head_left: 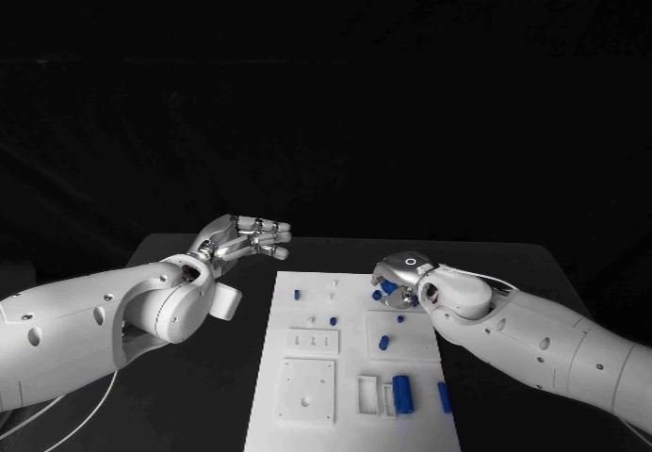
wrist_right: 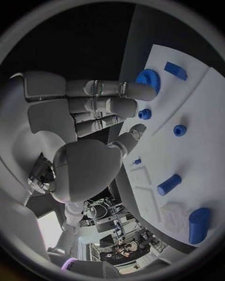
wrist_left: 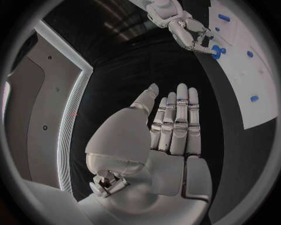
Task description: Assemble the parts on the task board
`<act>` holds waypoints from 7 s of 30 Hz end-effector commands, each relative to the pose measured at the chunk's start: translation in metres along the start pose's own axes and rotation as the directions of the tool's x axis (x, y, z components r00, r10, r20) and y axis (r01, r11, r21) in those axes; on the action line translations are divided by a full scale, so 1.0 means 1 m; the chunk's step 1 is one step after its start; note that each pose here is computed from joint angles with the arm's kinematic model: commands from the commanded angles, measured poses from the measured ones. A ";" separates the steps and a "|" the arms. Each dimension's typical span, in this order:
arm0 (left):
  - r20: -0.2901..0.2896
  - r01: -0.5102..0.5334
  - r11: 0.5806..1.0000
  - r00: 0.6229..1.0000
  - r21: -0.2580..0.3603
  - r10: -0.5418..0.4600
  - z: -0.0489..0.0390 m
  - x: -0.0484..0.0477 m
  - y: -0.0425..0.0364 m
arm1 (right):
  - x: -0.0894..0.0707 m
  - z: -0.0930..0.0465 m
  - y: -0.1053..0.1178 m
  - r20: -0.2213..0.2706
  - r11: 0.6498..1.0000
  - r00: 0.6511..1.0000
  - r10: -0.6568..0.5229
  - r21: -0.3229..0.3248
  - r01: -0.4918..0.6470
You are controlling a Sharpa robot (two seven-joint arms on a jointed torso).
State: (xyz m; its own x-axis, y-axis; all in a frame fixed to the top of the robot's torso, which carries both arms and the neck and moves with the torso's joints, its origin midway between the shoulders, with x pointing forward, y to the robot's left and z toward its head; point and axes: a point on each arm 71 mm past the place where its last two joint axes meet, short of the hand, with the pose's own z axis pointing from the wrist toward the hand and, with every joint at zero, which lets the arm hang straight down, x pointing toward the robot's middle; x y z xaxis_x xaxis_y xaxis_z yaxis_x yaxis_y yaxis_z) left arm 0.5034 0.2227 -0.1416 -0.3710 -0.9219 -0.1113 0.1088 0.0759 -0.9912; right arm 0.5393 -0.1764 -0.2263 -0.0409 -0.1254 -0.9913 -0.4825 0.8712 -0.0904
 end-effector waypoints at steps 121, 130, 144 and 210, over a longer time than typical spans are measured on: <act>-0.017 0.010 1.000 1.000 0.009 -0.010 0.0128 0.0077 -0.0054 | -0.045 0.042 0.058 0.230 0.998 0.972 -0.051 -0.009 0.055; -0.021 0.009 1.000 1.000 0.019 -0.008 0.0138 0.0091 -0.0111 | -0.047 0.045 0.062 0.239 0.998 0.970 -0.051 -0.009 0.055; -0.022 0.008 1.000 1.000 0.020 -0.007 0.0153 0.0103 -0.0124 | -0.047 0.048 0.064 0.234 0.998 0.971 -0.054 -0.013 0.058; -0.005 0.007 1.000 1.000 0.007 -0.007 0.0103 0.0002 -0.0123 | -0.073 0.019 0.029 0.338 0.995 0.935 0.103 -0.028 -0.100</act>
State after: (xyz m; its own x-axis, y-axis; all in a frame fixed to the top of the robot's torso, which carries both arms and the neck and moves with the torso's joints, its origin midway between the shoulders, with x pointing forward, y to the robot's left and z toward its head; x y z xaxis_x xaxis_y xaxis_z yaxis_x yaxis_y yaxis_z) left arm 0.5120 0.2189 -0.1308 -0.3664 -0.9236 -0.1131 0.1085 0.0783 -0.9910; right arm 0.5459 -0.1304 -0.1607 0.2167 0.0995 -0.9712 -0.5029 0.8640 -0.0237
